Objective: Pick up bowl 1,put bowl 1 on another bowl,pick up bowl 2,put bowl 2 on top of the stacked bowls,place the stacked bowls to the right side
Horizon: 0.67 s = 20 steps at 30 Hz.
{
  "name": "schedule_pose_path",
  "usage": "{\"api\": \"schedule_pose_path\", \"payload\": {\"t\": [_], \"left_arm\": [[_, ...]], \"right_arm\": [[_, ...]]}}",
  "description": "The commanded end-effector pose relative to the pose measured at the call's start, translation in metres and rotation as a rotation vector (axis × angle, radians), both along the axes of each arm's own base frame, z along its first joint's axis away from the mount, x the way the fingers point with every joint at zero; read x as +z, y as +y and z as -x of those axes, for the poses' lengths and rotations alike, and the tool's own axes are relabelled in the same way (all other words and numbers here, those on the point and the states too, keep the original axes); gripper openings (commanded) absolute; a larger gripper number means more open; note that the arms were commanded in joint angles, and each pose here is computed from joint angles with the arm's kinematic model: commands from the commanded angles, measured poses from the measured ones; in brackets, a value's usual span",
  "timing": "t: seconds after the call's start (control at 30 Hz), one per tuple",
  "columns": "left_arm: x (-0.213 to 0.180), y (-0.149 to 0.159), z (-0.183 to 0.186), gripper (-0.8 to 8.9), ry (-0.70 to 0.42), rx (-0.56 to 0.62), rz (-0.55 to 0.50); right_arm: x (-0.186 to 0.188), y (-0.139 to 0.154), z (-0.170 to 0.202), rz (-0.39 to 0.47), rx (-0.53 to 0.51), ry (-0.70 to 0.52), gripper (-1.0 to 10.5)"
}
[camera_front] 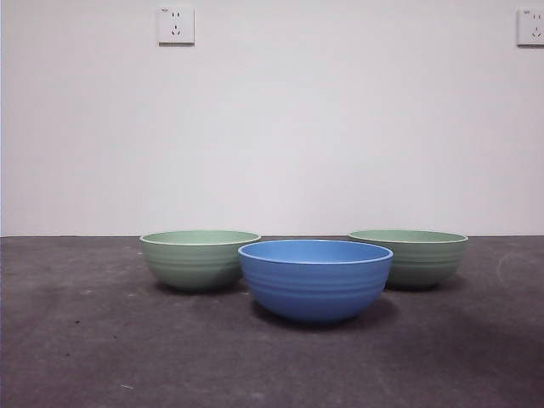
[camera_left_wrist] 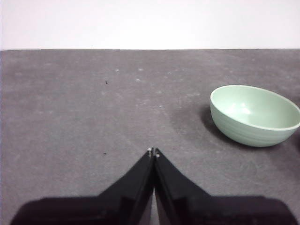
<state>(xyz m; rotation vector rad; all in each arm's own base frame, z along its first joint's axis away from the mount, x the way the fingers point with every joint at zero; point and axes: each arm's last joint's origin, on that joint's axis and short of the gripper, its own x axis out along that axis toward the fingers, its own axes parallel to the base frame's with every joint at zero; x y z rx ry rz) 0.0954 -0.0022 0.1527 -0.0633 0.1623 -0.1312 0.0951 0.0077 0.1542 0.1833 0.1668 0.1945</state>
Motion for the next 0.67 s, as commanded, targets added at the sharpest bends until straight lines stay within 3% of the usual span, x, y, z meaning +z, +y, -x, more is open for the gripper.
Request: {"api": "schedule_pose_path", "payload": {"t": [0.03,0.23,0.47,0.67], "left_arm": [[-0.004,0.0,-0.001,-0.05,0.016,0.012,0.088],[0.01,-0.002,0.002,-0.08,-0.007,-0.053,0.181],[0.046,-0.003,0.009,-0.07,-0.026,-0.076,0.268],[0.079,-0.006,0.012,-0.07,0.04,-0.171,0.282]], "right_arm": [[-0.003,0.0,-0.001,-0.117,-0.015,0.022,0.0],[0.015,0.0,0.001,-0.256,-0.026,-0.012,-0.1],[0.052,0.001,0.006,-0.273,0.018,-0.06,-0.1],[0.088,0.005,0.002,-0.259,0.135,0.002,-0.1]]}}
